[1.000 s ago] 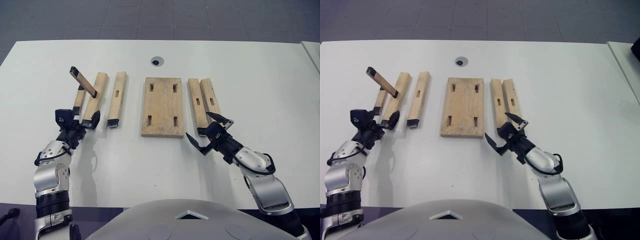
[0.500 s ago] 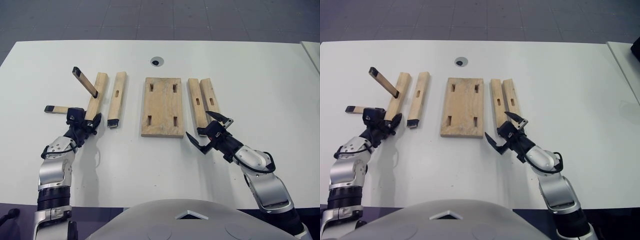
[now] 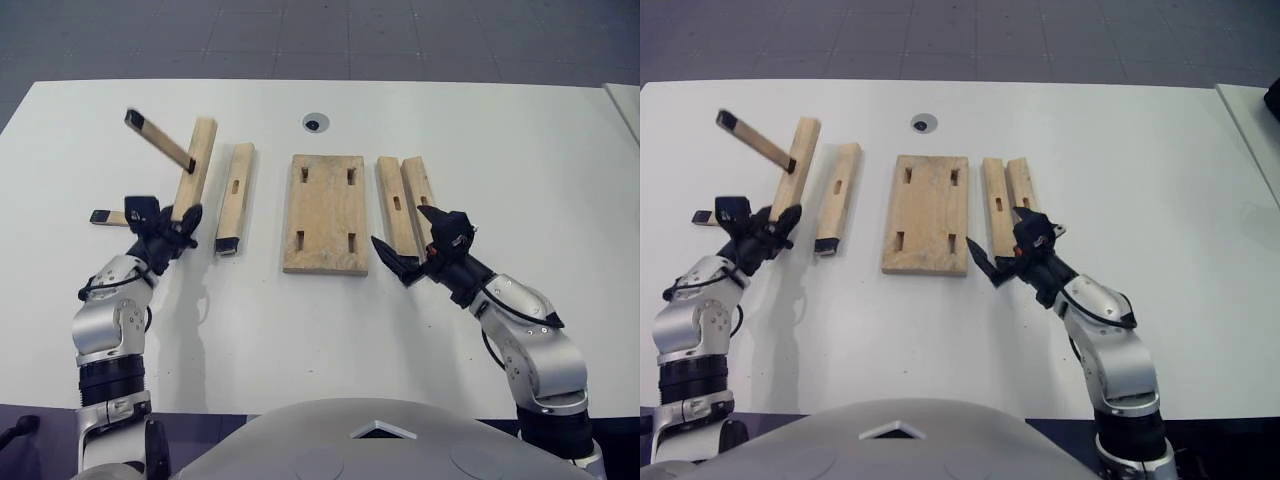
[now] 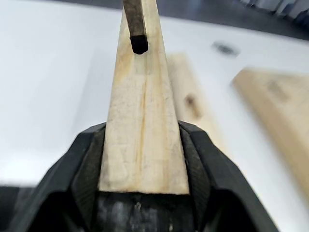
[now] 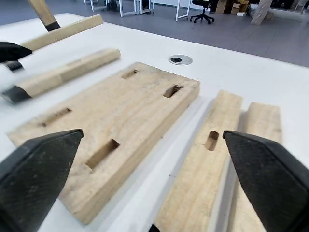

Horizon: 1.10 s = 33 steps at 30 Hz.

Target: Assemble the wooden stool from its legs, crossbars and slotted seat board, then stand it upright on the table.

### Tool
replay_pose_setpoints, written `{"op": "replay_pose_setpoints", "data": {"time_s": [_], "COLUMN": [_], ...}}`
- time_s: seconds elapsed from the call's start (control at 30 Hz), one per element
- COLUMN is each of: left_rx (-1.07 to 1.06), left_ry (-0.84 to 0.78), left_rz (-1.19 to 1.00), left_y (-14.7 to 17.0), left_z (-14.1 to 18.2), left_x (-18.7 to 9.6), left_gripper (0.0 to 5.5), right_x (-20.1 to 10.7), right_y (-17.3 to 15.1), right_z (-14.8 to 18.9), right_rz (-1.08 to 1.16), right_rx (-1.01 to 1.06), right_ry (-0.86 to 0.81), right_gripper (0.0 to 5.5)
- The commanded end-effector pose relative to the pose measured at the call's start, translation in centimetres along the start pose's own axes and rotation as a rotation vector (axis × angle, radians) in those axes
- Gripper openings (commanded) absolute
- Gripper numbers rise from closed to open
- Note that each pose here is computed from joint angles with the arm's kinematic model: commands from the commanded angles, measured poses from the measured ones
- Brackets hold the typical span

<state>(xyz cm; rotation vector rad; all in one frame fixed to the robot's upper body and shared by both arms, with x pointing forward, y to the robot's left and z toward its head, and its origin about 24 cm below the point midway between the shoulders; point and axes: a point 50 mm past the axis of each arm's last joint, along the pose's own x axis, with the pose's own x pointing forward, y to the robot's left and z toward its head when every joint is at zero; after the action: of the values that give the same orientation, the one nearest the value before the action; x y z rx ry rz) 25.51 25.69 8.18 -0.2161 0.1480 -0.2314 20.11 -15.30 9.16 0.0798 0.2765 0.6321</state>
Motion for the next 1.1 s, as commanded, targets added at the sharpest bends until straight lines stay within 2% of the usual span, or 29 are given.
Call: {"op": "replay_pose_setpoints", "data": {"time_s": [0.03, 0.23, 0.37, 0.7, 1.1], "left_rx": [-0.166, -0.345, -0.409, -0.416, -0.422], "left_ry": [-0.143, -0.056, 0.016, 0.128, 0.168], "left_rz": [-0.326, -0.733, -0.917, -1.060, -1.134], "left_y": [-3.8, -8.5, -10.6, -12.0, -12.0], "left_z": [4.1, 4.9, 5.1, 4.6, 4.7], "left_x": [1.2, 0.6, -0.3, -1.9, -2.6], "left_gripper": [2.05, 2.05, 2.05, 2.05, 2.05], "right_x": [0.3, 0.9, 1.8, 3.5, 3.5], "right_y": [0.5, 0.6, 0.8, 2.7, 3.1], "right_z": [2.6, 6.2, 7.2, 9.5, 9.6], "right_rz": [0.240, 0.569, 0.656, 0.806, 0.872], "right_rx": [0.270, 0.485, 0.548, 0.577, 0.533], "right_ry": [-0.102, -0.221, -0.222, -0.251, -0.191], "right_gripper": [5.40, 5.40, 5.40, 5.40, 3.71]}}
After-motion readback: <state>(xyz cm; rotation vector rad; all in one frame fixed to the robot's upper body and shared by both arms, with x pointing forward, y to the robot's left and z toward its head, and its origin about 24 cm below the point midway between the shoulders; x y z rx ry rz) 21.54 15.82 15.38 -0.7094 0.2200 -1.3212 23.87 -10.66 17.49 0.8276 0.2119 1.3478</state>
